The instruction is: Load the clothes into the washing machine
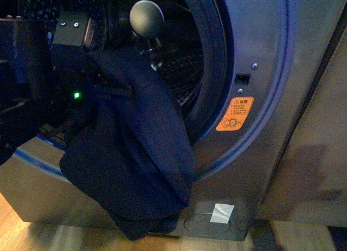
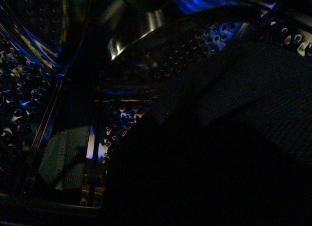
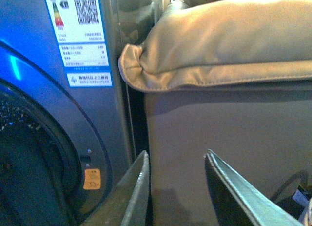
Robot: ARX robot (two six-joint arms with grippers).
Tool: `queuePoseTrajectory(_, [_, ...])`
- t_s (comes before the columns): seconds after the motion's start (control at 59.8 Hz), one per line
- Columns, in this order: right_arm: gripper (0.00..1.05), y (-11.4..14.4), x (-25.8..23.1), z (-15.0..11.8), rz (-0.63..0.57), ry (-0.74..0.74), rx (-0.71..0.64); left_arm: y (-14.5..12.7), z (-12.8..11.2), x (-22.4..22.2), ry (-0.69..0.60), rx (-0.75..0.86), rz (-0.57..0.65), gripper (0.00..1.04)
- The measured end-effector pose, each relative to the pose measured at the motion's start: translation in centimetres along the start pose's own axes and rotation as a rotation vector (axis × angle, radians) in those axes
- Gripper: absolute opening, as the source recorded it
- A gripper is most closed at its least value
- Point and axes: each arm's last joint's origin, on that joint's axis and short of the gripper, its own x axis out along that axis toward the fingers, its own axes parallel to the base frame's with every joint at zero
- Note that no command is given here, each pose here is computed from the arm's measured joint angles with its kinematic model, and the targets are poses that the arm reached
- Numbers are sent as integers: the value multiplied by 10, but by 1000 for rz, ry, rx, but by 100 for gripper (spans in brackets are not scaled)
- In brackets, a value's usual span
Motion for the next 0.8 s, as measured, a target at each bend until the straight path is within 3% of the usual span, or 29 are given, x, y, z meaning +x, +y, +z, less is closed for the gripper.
queuePoseTrajectory(0.05, [10,-5,0,-13,-40,0,0,-3,2,14,-2,16,20,7])
queuePoseTrajectory(0.117, [2,-6,-1,-21,-44,-3,-2,-4,4,24,2,24,32,7])
queuePoseTrajectory(0.452, [2,-7,0,-61,-42,2,-3,-2,23,107,30,76,138,7])
queuePoseTrajectory(0.803, [2,-7,0,-81,-42,4,-3,-2,28,180,68,109,203,7])
